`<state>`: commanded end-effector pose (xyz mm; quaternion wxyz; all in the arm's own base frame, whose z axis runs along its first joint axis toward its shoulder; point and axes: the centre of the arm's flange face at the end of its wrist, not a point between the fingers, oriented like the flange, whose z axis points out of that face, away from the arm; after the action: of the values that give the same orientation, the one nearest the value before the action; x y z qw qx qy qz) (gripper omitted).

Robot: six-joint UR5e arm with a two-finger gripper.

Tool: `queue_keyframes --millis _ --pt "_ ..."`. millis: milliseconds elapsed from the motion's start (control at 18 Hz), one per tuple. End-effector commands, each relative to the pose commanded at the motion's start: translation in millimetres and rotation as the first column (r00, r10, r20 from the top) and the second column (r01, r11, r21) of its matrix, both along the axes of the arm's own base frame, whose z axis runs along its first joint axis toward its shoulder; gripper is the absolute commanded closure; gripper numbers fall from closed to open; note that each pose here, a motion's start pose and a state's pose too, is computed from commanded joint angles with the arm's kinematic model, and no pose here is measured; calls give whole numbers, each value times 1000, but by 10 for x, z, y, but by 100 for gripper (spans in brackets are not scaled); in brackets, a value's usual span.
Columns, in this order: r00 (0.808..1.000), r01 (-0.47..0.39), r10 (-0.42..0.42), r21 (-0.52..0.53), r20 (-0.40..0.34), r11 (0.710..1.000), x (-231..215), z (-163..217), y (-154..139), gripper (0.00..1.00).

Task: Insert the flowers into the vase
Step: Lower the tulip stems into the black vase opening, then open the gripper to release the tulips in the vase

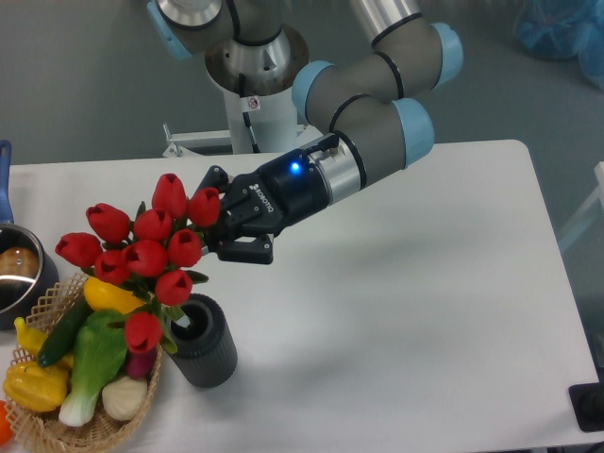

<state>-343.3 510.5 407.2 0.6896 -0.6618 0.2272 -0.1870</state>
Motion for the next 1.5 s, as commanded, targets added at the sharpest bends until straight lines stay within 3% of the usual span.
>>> queue_keyframes --millis 1000,1278,1500 --pt "995 -20 18 -26 -94 999 99 -980 -160 100" --pt "995 -19 14 -51 -96 999 101 -1088 -152 100" --pt "995 -17 8 -86 -104 996 100 -1197 -135 93"
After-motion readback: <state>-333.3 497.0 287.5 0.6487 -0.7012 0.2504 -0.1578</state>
